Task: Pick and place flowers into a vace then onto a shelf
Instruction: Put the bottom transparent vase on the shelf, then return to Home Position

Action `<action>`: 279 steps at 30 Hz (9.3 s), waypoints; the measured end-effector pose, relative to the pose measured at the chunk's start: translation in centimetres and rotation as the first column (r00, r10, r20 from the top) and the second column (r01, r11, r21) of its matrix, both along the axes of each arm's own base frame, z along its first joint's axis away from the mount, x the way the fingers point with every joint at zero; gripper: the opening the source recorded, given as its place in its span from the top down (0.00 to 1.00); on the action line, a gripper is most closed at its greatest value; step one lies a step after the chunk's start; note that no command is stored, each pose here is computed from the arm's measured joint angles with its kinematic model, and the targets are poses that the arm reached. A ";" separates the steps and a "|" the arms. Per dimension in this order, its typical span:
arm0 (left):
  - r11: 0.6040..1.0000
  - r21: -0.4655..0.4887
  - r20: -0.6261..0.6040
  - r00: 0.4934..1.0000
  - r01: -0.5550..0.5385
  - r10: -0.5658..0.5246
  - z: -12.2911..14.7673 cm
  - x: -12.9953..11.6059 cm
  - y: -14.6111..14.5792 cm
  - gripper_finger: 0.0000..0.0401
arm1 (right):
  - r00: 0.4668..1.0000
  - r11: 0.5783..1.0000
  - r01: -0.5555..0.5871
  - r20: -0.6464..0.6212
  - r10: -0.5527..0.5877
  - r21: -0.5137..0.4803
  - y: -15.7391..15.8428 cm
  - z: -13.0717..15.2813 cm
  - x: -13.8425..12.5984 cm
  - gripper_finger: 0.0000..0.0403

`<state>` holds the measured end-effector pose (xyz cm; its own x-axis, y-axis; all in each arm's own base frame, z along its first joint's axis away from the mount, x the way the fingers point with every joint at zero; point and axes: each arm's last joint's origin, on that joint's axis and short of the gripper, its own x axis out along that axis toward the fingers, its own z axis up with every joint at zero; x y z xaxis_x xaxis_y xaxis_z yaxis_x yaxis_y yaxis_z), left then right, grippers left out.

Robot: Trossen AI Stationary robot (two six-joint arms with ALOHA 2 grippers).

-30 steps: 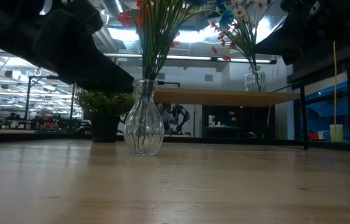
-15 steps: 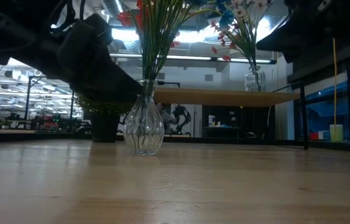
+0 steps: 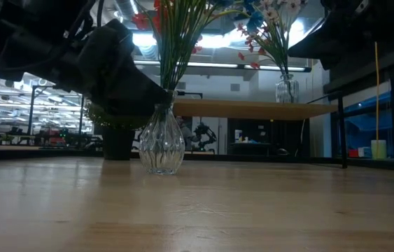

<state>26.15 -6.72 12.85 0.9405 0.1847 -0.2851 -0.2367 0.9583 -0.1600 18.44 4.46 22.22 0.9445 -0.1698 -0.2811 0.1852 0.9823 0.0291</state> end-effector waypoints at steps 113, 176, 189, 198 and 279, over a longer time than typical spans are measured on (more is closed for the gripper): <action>0.922 0.276 0.059 0.962 -0.273 0.267 13.1 5.8 21.4 0.74 | 0.996 0.979 0.033 -0.072 -0.048 -0.201 -1.9 -0.3 0.3 0.98; 0.913 0.292 0.061 0.958 -0.286 0.281 13.4 6.0 23.1 0.47 | 0.993 0.982 0.046 -0.095 -0.064 -0.184 -2.1 -0.6 0.2 0.98; 0.912 0.292 0.061 0.957 -0.288 0.283 13.4 6.0 23.2 0.46 | 0.993 0.982 0.046 -0.094 -0.065 -0.184 -2.1 -0.6 0.2 0.98; 0.913 0.302 0.028 0.959 -0.276 0.281 13.4 5.8 23.1 0.46 | 0.993 0.982 0.047 -0.094 -0.065 -0.184 -2.1 -0.6 0.2 0.98; 0.920 0.305 0.401 0.909 -0.247 0.111 5.7 -16.5 10.4 0.99 | 0.961 0.984 0.098 0.273 -0.054 -0.150 -6.4 3.7 -9.8 0.98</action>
